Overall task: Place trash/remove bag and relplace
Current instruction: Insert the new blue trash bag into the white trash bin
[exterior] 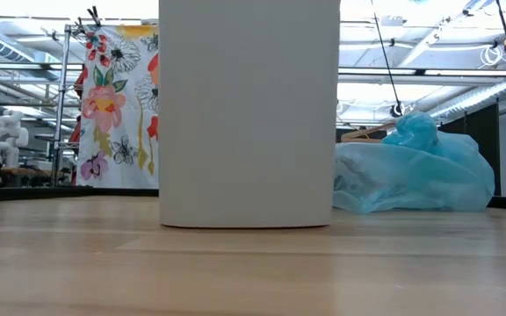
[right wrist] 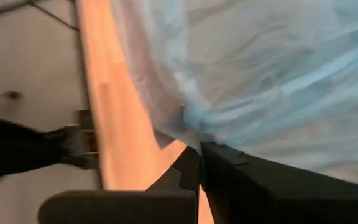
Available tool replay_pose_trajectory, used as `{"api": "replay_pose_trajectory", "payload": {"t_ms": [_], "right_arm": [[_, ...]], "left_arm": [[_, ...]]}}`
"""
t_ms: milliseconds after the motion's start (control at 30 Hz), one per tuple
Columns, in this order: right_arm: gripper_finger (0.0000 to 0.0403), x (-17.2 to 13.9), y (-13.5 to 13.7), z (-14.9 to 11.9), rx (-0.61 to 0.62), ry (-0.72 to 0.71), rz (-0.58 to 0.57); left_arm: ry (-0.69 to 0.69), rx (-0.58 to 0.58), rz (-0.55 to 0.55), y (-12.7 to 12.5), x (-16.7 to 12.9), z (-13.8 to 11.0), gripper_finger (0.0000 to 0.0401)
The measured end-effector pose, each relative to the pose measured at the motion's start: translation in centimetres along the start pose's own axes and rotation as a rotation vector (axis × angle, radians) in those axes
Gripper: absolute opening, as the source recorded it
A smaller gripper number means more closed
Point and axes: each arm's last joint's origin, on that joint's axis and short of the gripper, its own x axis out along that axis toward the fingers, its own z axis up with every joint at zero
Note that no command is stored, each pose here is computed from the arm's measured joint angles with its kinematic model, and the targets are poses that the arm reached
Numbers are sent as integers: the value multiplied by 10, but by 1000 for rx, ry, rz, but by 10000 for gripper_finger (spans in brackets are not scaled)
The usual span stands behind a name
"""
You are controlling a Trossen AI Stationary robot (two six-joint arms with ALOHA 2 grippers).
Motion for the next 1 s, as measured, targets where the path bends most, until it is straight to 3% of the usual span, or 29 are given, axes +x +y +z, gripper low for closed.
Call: {"api": "replay_pose_trajectory", "payload": {"t_ms": [433, 633, 833, 1000], "right_arm": [[0, 44, 0, 4, -89, -124, -351], [0, 66, 0, 6, -90, -92, -391], [0, 75, -6, 7, -5, -76, -417], [0, 75, -7, 8, 13, -76, -420]], "left_arm": [[-16, -7, 88, 2, 0, 0, 4], [-14, -33, 66, -6, 1, -1, 4], [34, -28, 64, -16, 16, -7, 4], [106, 4, 146, -21, 34, -17, 4]]}}
